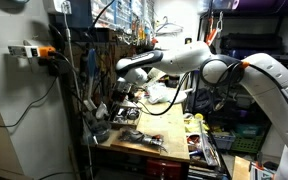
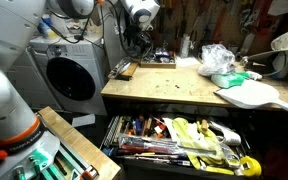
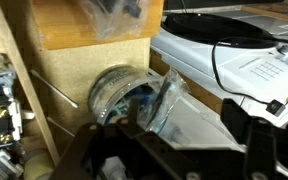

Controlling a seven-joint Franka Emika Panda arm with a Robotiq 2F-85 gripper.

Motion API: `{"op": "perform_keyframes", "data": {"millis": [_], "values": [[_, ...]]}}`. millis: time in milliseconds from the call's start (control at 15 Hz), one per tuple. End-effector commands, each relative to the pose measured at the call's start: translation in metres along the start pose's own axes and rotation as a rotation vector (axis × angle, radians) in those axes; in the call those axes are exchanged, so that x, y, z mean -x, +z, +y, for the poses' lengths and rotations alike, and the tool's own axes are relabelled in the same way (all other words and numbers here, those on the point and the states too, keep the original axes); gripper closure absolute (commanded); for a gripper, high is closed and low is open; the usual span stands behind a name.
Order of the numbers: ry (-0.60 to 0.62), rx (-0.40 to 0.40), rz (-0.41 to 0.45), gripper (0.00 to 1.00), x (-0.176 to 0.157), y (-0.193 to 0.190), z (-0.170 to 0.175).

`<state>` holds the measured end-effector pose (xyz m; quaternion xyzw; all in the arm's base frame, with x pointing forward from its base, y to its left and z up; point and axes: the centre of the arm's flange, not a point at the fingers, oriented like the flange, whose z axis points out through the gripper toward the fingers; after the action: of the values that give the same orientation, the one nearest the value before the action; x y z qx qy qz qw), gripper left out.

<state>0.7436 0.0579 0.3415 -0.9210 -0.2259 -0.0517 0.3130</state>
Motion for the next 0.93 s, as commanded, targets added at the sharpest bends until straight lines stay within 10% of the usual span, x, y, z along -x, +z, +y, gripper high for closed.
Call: {"op": "perform_keyframes", "data": {"millis": [0,867], "values": [[-0.086,0.027,-0.06,0.0,0.031,-0.03,0.01],[-0.145,0.15,-0.113,0.0,0.177,-0.124,0.042]]}}
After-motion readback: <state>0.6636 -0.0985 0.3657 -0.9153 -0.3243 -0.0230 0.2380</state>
